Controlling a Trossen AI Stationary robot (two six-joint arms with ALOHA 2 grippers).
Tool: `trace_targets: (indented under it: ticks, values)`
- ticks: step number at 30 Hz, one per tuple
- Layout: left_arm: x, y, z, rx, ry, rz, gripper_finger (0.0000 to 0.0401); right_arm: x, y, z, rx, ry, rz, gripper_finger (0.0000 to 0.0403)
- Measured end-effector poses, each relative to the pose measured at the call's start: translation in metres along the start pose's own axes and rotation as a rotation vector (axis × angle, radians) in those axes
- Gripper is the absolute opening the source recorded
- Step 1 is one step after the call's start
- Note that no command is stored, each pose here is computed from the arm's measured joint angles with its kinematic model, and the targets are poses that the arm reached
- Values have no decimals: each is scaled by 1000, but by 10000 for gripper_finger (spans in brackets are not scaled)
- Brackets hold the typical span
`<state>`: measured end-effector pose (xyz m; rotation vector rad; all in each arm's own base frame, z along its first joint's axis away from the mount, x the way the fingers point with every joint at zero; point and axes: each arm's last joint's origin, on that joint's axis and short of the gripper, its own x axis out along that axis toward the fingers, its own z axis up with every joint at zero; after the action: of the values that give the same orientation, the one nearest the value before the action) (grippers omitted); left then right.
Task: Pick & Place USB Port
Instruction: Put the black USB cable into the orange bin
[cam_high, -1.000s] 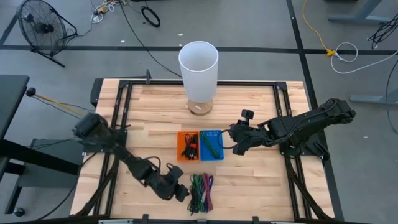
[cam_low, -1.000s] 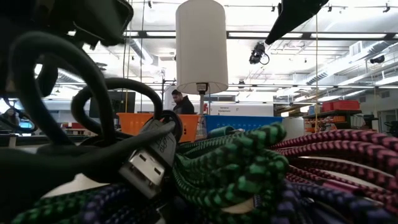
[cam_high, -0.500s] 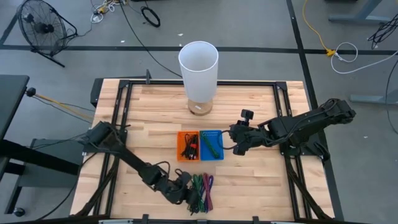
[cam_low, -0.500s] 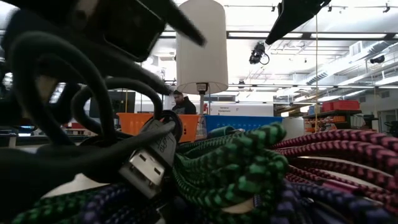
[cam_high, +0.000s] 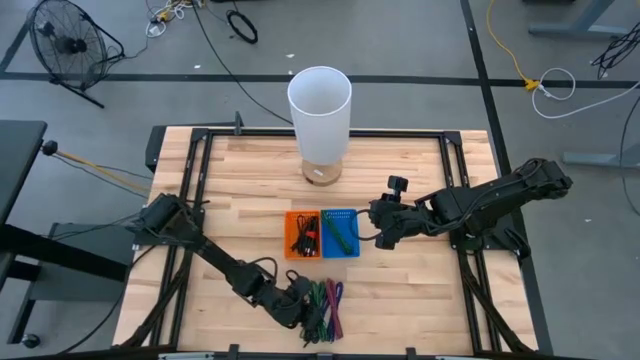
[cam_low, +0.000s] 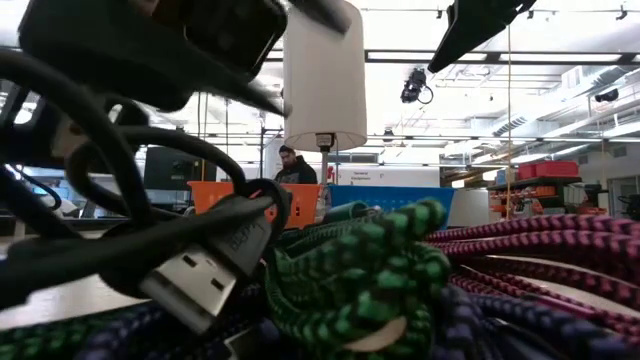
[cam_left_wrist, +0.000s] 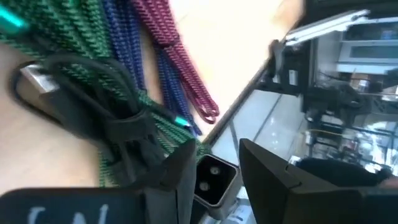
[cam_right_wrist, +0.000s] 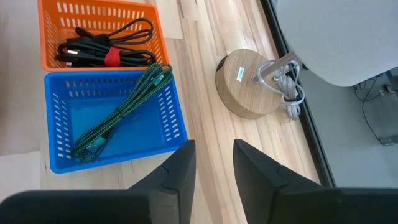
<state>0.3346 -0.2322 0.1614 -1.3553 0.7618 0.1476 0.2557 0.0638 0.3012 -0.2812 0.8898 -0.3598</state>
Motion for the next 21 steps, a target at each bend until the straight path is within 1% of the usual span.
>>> trace_targets:
  ticks: [3,7,16,21]
  values:
    - [0,5,-1,-28,0,90,126,0,0,0,0,0,0,109]
    - [-2,8,-2,-65,-6,164,126,0,0,0,2,0,1,109]
    - [-1,8,5,-94,-39,167,126,0,1,0,2,5,24,109]
    - [-1,11,9,-95,-47,197,126,0,1,0,2,5,23,109]
